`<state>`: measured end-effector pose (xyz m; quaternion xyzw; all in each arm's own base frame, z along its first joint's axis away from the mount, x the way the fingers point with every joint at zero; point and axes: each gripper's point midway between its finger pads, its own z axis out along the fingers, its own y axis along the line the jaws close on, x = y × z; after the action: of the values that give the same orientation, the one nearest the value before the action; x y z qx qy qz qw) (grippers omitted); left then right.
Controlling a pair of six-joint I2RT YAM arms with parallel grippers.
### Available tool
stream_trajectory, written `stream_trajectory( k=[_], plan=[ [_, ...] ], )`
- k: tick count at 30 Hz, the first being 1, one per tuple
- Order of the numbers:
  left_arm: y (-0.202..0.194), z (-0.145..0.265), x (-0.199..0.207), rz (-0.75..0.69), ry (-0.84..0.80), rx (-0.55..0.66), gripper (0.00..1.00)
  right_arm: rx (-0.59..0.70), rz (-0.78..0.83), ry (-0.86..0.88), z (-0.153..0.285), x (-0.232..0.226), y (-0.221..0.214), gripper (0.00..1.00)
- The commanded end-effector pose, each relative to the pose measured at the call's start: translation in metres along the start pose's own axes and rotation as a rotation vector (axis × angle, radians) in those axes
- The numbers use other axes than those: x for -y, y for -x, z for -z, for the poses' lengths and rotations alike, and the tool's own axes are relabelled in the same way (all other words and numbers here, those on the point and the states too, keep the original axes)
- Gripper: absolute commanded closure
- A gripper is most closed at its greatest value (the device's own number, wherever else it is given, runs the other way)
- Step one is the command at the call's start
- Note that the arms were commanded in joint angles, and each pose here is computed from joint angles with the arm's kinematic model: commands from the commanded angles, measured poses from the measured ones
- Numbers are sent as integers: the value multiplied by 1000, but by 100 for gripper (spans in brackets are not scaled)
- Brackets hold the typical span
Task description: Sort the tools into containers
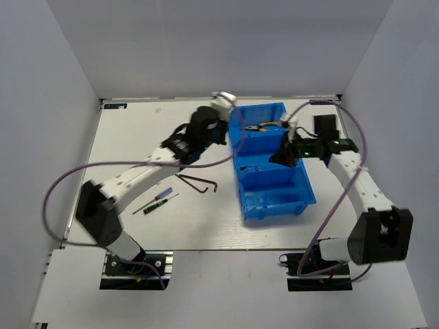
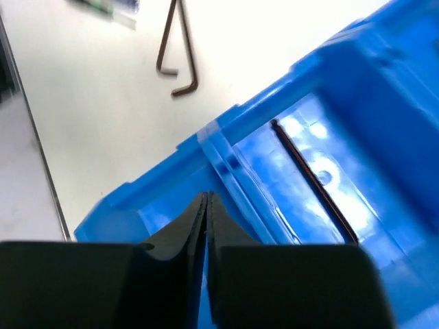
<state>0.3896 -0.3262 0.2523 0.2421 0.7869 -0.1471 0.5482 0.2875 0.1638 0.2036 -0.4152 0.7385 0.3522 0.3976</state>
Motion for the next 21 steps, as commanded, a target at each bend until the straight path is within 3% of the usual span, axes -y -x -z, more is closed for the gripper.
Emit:
stream_trajectory(
  k=[1, 2, 3, 4, 5, 7, 8, 9, 11, 21],
  plan=[
    [-40, 72, -65, 295, 307, -73, 78, -139, 72, 67, -45, -19, 6, 90],
    [-59, 83, -65, 333, 319, -111, 78, -175, 64, 74, -61, -15, 7, 86],
    [-80, 96, -67, 433, 349, -151, 73, -217, 98, 133, -83, -38, 7, 75],
    [-105, 117, -71, 493, 374, -174, 46, -197, 142, 122, -92, -37, 34, 68],
    [-119, 128, -70, 551, 389, -186, 37, -303, 80, 109, -116, -25, 8, 65],
    [-159, 148, -69, 672, 429, -222, 25, -356, 103, 151, -144, -51, 8, 56],
    [-153, 162, -68, 727, 403, -165, 19, -377, 109, 121, -167, -38, 9, 54],
    [-169, 168, -71, 752, 420, -173, 17, -385, 131, 139, -182, -53, 10, 49],
    [-166, 177, -71, 793, 407, -130, 17, -426, 123, 124, -215, -49, 3, 44],
    [-179, 210, -74, 816, 431, -166, 16, -542, 234, 27, -290, -46, -41, 44]
  ],
)
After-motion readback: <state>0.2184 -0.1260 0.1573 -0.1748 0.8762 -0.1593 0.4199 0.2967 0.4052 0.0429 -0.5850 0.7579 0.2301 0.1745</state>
